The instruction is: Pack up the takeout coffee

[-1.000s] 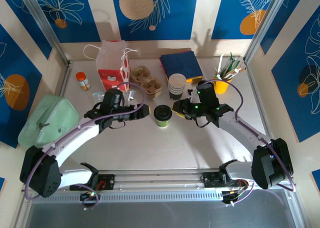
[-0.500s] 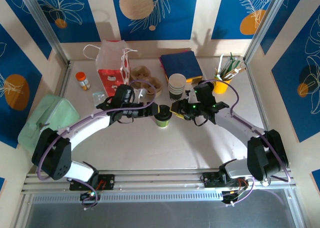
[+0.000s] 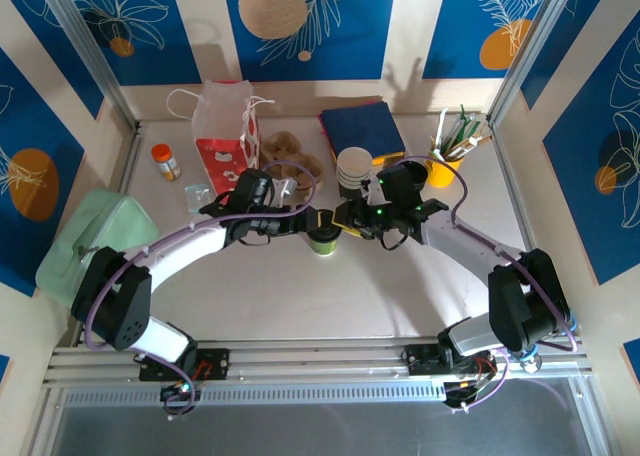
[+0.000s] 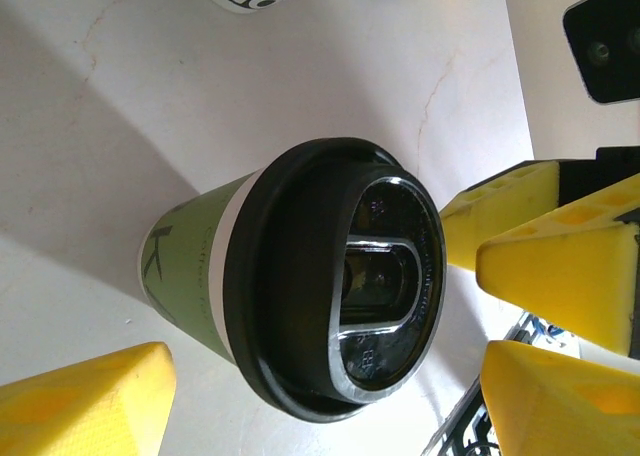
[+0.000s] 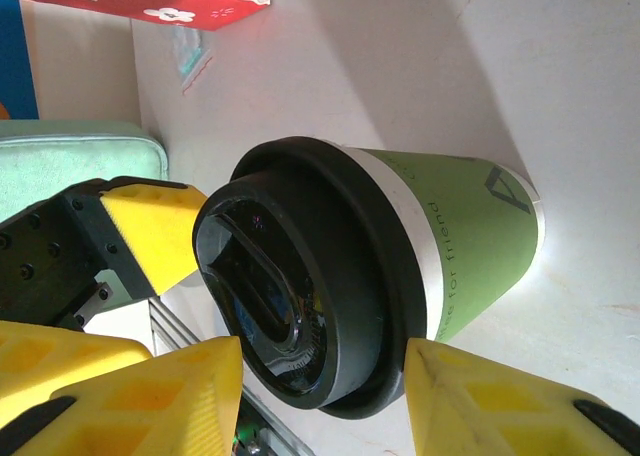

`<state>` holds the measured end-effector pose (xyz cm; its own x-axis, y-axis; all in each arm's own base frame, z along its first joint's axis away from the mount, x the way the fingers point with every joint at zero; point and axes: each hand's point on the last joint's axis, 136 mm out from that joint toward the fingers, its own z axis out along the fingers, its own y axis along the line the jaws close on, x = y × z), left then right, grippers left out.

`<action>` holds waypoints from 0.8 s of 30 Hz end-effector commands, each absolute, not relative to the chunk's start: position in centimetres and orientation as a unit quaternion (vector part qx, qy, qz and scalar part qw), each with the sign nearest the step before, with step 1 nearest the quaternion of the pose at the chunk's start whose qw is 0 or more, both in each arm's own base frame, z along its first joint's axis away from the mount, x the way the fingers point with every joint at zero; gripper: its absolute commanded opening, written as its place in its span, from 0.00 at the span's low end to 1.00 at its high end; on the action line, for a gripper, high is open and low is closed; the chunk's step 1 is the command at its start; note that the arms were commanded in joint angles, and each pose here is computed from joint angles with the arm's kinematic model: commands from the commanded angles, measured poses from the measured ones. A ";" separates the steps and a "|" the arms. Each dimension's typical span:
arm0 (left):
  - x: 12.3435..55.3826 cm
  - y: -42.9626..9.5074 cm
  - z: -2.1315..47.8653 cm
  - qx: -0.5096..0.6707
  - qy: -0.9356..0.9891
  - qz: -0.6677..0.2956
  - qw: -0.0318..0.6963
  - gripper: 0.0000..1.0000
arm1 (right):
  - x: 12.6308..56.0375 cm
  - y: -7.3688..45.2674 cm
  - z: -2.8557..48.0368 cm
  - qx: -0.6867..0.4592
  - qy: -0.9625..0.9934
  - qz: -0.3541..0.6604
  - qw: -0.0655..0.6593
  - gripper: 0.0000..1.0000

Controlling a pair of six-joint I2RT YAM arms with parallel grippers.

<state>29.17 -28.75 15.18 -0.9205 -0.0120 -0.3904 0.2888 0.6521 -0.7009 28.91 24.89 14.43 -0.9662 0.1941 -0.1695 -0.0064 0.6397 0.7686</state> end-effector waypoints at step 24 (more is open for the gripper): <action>29.6 -28.6 13.0 0.080 0.908 -0.376 0.167 0.72 | 29.3 24.4 13.8 0.050 0.917 0.374 0.130 0.46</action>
